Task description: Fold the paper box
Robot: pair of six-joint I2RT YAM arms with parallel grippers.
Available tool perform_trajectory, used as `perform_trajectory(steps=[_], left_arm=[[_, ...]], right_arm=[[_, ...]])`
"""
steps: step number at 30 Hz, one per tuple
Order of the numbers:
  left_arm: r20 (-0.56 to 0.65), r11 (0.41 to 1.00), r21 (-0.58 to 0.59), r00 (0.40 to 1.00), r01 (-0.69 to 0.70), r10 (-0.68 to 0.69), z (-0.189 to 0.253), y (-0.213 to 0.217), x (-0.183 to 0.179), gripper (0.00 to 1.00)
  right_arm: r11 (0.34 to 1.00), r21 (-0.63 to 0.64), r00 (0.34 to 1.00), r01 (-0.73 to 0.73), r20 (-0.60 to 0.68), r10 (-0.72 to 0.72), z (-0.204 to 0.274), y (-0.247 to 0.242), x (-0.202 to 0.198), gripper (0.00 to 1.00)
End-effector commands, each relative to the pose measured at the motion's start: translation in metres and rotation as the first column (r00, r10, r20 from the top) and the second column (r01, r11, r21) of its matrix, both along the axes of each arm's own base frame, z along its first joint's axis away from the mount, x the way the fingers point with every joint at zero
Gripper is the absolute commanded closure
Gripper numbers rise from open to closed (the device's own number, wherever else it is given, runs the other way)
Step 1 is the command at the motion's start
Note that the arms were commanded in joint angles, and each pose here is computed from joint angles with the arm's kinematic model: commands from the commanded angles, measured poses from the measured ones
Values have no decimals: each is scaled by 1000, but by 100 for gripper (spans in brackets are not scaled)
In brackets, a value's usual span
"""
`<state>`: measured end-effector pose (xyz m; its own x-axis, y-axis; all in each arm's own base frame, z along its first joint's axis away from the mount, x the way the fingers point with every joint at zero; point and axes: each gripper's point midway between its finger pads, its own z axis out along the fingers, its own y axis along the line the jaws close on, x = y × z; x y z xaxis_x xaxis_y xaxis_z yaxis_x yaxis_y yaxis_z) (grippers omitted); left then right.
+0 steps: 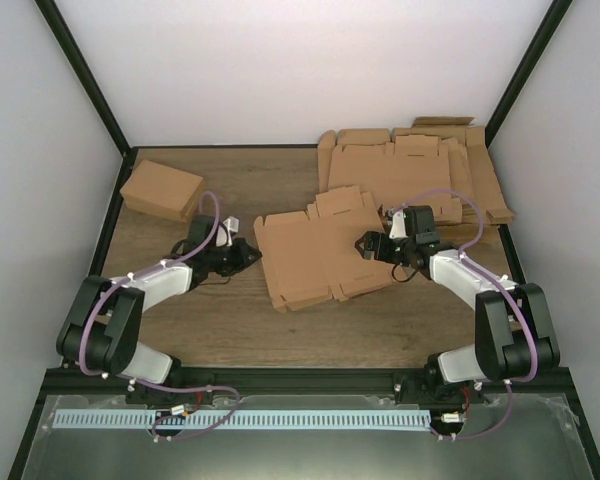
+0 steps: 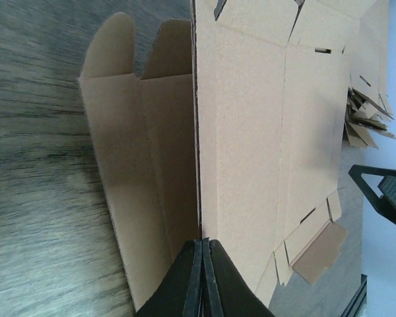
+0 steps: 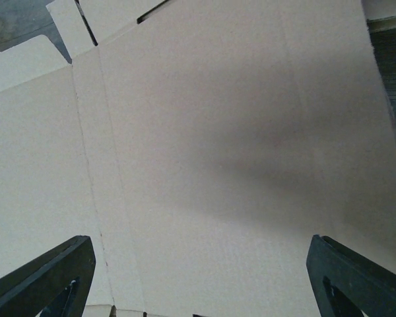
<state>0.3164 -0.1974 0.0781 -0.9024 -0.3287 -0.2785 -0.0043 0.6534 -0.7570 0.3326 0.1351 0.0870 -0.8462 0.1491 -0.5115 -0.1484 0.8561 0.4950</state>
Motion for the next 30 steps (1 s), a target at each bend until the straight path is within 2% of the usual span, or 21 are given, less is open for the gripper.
perform_trajectory(steps=[1, 17, 22, 25, 29, 30], left_arm=[[36, 998, 60, 999, -13, 11, 7, 11, 2, 96], [30, 984, 137, 993, -113, 110, 4, 73, -8, 96], [9, 985, 138, 995, -103, 102, -6, 74, -14, 90], [1, 986, 136, 995, -100, 100, -10, 73, -17, 78], [4, 983, 150, 994, -108, 109, -14, 76, -20, 56], [4, 983, 151, 994, -109, 110, -15, 77, -21, 47]], right_arm=[[1000, 1, 998, -16, 68, 16, 23, 5, 12, 9], [1000, 12, 998, -24, 62, 24, 21, 7, 12, 9], [999, 17, 998, -33, 56, 32, 18, 9, 12, 9], [999, 27, 998, -41, 50, 40, 16, 11, 12, 9], [998, 35, 997, -49, 54, 47, 19, 13, 12, 9], [998, 37, 997, -50, 55, 48, 19, 13, 12, 9]])
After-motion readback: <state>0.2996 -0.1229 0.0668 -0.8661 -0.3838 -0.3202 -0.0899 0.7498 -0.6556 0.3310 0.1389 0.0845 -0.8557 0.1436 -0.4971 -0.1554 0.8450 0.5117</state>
